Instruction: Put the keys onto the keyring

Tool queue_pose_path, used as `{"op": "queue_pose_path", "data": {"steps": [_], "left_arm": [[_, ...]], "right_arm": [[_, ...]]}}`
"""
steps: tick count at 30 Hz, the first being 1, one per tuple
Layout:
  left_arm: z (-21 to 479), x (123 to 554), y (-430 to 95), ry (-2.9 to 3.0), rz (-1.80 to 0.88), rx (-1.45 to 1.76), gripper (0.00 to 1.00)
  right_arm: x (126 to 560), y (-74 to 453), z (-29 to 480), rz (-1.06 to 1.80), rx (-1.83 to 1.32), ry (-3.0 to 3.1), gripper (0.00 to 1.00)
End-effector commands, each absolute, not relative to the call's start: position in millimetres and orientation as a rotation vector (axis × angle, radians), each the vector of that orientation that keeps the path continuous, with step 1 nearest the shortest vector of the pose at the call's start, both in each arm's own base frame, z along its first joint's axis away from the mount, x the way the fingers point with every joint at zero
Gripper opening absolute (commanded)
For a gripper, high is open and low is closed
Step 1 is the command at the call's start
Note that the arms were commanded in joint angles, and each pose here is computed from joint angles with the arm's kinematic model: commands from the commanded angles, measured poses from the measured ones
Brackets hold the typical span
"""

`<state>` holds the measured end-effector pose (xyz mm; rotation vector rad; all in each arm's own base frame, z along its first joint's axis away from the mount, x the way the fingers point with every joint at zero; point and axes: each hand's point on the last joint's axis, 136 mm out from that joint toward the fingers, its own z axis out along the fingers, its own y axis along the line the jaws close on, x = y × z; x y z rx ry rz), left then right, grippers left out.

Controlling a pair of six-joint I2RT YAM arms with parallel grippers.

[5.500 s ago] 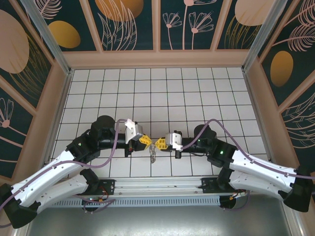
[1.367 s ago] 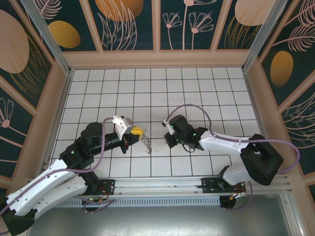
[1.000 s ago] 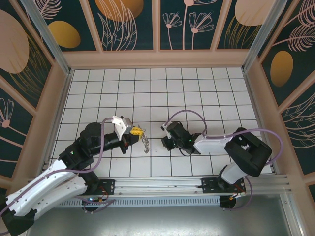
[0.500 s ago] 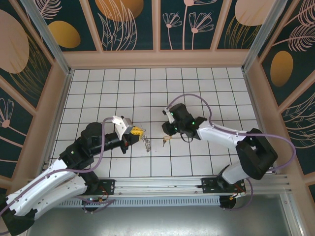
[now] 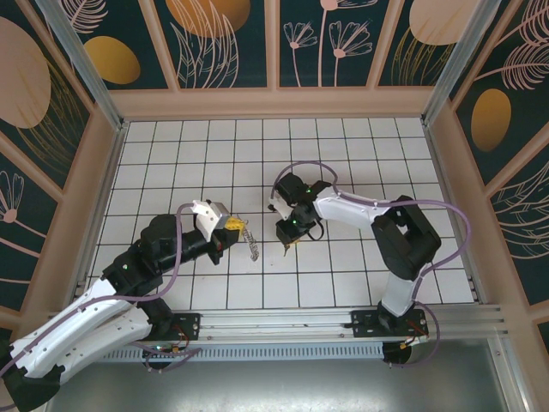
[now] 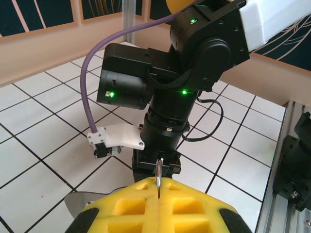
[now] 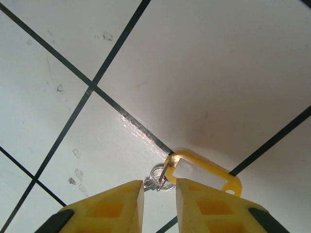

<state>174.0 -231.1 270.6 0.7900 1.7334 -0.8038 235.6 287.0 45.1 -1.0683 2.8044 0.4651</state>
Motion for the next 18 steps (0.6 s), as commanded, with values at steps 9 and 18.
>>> {"op": "queue_pose_path", "data": {"steps": [9, 18], "left_arm": [[291.3, 174.3, -224.7, 1.677, -0.804, 0.741, 0.0], [292.6, 173.8, -224.0, 1.673, -0.804, 0.739, 0.0]], "right_arm": [[228.9, 283.3, 28.1, 0.392, -1.175, 2.883, 0.24], [231.2, 283.6, 23.4, 0.395, -1.166, 2.873, 0.18]]}}
